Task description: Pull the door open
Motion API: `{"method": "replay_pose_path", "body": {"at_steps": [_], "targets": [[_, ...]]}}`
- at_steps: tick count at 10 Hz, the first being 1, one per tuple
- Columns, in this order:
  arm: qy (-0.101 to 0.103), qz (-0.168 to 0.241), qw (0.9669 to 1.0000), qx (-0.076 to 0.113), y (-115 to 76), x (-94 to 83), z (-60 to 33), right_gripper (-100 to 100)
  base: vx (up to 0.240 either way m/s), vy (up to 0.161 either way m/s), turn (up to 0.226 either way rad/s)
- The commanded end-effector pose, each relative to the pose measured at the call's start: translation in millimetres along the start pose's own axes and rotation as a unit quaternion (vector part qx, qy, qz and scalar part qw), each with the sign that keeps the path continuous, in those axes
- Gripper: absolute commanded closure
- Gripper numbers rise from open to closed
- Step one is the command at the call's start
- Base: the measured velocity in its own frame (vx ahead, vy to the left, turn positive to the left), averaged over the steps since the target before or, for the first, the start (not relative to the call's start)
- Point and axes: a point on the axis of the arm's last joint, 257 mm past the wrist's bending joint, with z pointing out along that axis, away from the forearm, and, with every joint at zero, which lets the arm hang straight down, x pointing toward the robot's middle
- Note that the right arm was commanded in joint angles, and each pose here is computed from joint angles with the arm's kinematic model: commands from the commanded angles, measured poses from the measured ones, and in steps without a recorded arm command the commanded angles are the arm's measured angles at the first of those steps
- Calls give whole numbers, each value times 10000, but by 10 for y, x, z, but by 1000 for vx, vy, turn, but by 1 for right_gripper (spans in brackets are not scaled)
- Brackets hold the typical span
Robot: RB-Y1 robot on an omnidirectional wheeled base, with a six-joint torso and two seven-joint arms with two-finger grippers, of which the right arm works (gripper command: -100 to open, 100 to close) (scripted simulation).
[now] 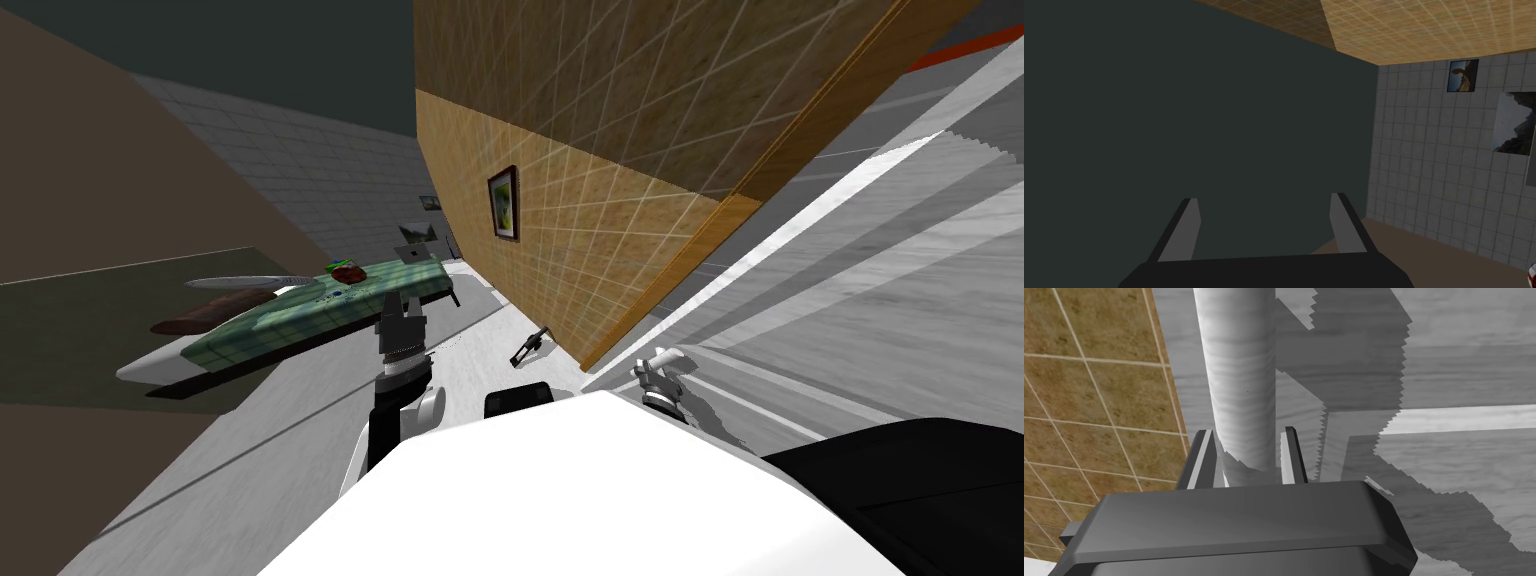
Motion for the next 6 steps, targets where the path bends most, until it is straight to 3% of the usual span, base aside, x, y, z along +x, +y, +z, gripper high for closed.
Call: {"method": "replay_pose_path", "body": {"at_steps": [1,2,3,6], "targets": [[70,44,10000,16,40,59,24,100,184,-58,3],[38,17,10000,2,38,35,16,100,83,-34,-8],[78,23,9998,157,-27,64,10,100,-129,18,52],[82,24,9992,392,-144,66,-28,100,-201,57,63]]}}
